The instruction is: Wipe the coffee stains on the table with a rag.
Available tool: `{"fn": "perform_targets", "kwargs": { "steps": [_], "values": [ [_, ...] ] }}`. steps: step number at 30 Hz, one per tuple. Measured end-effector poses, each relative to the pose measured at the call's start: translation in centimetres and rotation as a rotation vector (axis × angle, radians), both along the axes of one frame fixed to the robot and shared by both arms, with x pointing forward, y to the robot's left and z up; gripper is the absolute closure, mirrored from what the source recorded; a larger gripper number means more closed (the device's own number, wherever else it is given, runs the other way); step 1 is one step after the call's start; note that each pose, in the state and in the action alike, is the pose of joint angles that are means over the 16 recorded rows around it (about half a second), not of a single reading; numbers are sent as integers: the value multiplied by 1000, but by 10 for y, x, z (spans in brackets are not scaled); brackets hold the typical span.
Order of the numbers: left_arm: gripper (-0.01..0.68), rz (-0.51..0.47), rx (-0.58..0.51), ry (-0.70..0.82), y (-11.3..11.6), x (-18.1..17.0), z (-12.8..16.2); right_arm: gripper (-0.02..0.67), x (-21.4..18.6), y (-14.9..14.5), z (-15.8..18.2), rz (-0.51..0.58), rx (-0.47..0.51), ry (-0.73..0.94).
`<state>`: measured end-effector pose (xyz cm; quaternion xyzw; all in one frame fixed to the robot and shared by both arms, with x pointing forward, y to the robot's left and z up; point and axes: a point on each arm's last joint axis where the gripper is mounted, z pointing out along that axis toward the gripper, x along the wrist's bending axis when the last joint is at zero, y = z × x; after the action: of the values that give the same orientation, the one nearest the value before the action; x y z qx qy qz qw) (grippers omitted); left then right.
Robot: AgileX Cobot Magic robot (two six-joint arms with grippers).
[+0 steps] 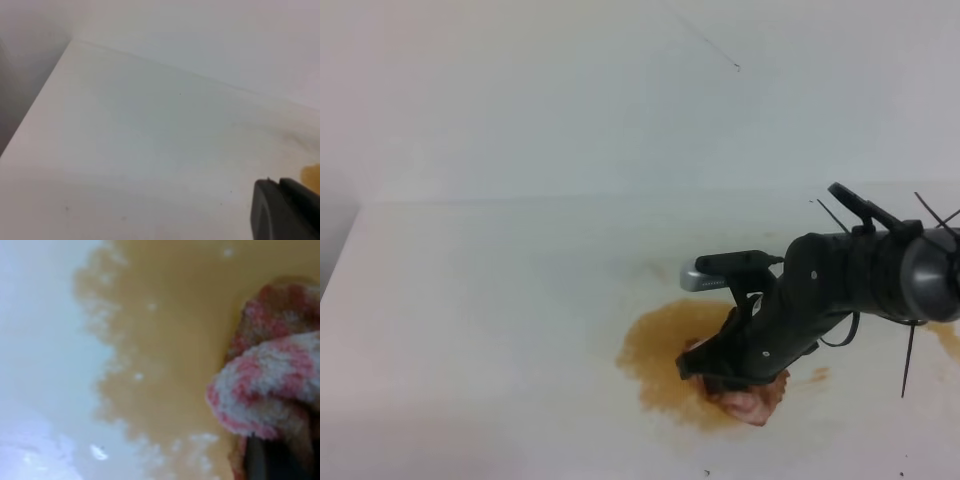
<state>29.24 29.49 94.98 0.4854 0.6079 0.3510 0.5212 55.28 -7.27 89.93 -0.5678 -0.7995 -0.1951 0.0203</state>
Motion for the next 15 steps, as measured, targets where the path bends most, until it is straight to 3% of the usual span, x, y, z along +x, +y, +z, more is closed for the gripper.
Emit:
{"fn": "perform_targets", "kwargs": {
  "steps": [15],
  "values": [
    [677,0,0,1,0,0,0,599,-11,25,2,4,76,46]
  ]
}}
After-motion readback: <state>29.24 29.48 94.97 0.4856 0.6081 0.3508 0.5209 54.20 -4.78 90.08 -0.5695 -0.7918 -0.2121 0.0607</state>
